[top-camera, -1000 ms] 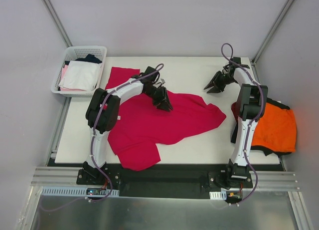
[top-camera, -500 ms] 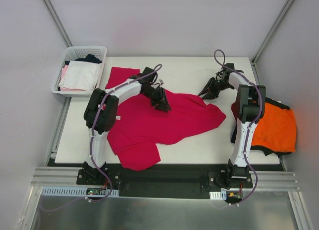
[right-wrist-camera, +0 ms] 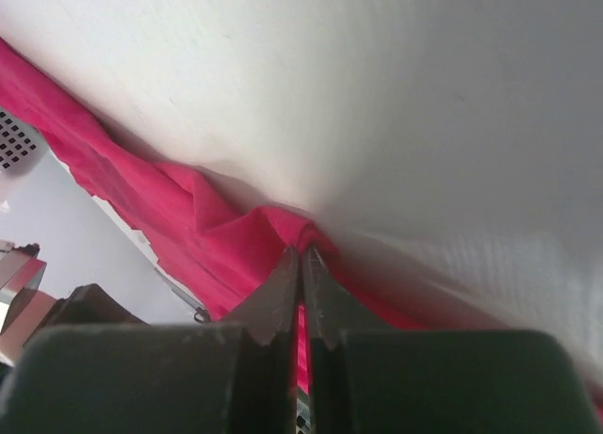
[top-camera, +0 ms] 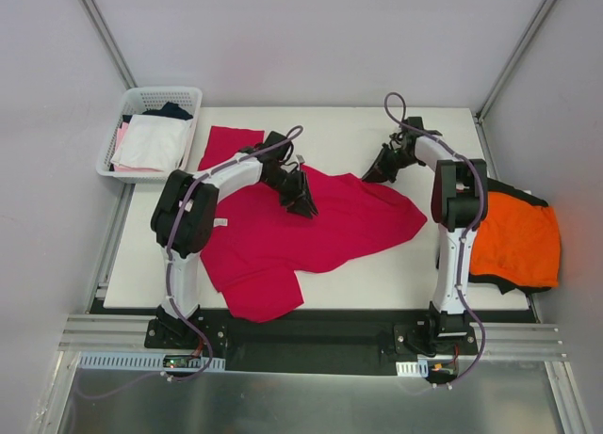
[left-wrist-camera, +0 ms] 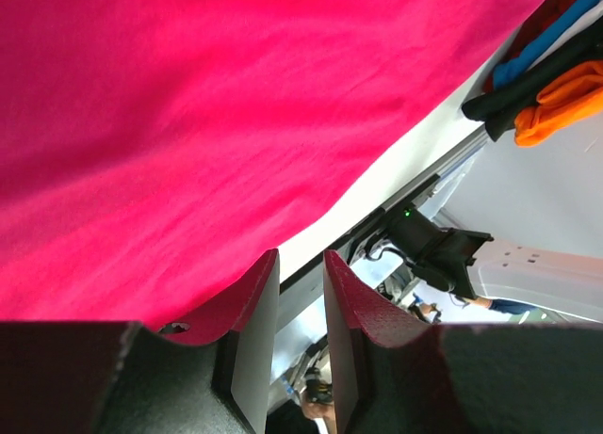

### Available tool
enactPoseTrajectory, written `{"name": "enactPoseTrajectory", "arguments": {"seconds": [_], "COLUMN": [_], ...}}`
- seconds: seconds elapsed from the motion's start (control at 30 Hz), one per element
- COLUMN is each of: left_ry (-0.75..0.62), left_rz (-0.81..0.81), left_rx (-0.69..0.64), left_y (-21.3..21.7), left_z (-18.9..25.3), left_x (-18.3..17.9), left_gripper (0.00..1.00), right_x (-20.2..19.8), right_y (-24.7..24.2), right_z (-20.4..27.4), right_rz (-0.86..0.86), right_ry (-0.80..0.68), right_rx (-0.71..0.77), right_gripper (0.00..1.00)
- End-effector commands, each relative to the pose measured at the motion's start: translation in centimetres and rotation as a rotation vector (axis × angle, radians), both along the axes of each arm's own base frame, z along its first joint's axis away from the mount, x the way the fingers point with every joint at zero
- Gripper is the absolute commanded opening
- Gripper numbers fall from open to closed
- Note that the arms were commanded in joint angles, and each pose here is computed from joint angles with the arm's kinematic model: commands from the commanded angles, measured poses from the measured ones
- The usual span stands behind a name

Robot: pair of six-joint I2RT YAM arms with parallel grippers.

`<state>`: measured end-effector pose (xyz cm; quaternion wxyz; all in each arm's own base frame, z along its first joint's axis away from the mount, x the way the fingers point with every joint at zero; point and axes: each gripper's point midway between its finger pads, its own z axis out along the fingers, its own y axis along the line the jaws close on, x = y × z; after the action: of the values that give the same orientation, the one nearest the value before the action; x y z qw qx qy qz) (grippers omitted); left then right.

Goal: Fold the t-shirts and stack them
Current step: Flatten the tshirt out

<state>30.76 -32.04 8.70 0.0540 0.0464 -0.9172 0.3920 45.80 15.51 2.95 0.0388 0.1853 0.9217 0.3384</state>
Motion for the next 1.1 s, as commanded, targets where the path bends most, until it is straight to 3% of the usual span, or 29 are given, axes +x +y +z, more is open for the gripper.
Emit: {"name": "enactPoseTrajectory", "arguments": {"seconds": [0.0, 0.43, 0.8, 1.07], "left_ry": [-0.082, -0.089, -0.075, -0.069], "left_rz": [-0.003, 0.053, 0.105, 0.113], "left_rx": [-0.002, 0.056, 0.094, 0.108], "left_y": [0.9, 3.8, 6.4, 6.8], "left_z": [2.1, 0.2, -0.6, -0.9], "left_x": [0.0, 1.6, 1.6, 1.3], "left_gripper": [0.25, 0.25, 0.25, 0.25], "right_x": [1.8, 3.7, 3.2, 3.7], "right_y": [0.8, -5.8, -7.3, -11.5], "right_z": [2.8, 13.1, 11.2, 11.7], "right_rz": [-0.016, -0.175, -0.202, -0.319], "right_ry": [-0.081, -0.31, -0.277, -0.284], "right_rx": [0.012, -0.163, -0.253, -0.313], "right_gripper": [0.01, 0.01, 0.01, 0.01]}}
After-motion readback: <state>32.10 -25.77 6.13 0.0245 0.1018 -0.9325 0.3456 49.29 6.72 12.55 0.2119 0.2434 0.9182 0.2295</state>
